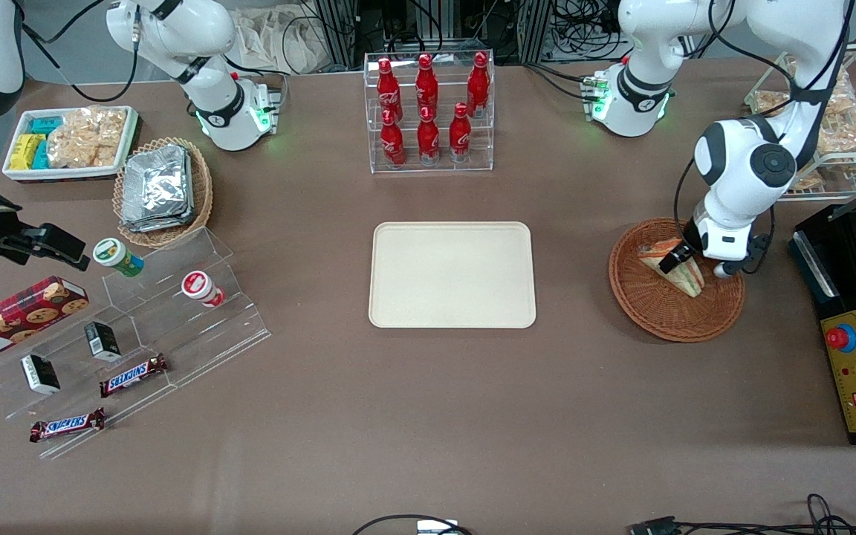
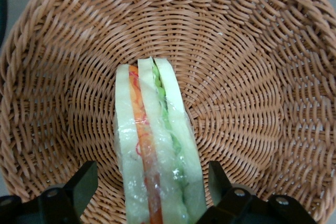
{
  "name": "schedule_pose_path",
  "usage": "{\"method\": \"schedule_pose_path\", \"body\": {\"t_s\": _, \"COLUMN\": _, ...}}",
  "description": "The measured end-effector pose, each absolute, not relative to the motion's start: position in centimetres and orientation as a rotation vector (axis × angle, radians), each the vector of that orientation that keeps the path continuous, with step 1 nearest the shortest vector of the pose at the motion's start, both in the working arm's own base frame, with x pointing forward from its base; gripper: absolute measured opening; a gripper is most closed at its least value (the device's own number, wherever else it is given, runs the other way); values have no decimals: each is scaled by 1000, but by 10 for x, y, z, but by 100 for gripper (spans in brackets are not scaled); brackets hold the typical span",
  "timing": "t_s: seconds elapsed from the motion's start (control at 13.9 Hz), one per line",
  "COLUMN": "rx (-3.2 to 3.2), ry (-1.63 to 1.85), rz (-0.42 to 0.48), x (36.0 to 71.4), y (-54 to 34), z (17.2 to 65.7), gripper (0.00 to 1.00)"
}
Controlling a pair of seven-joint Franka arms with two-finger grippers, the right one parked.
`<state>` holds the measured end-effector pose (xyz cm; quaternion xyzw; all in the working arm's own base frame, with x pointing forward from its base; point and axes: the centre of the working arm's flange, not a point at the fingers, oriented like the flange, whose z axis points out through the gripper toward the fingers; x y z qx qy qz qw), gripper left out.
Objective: Place sandwich from basket to tray
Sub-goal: 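Close the left gripper on the wrapped sandwich, then lift the sandwich out of the basket toward the cream tray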
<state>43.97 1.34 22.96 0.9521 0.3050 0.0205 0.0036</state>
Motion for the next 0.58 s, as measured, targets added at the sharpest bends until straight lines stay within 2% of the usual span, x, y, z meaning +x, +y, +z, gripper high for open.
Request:
{"method": "schedule_pose_path", "body": {"t_s": 0.07, "rx": 2985, "ry": 956, "rz": 60, "x": 439, "y": 13, "z": 228, "gripper": 87}}
{"method": "schedule_pose_path", "body": {"t_s": 0.29, "rx": 2986, "ry": 950, "rz": 60, "x": 439, "y": 11, "z": 226, "gripper": 52}}
{"method": "schedule_pose_path", "body": {"t_s": 0.36, "rx": 2987, "ry": 947, "rz": 63, "x": 440, "y": 11, "z": 226, "gripper": 43}}
{"method": "schedule_pose_path", "body": {"t_s": 0.58, "rx": 2996, "ry": 920, "rz": 71, "x": 444, "y": 7, "z": 233, "gripper": 34}}
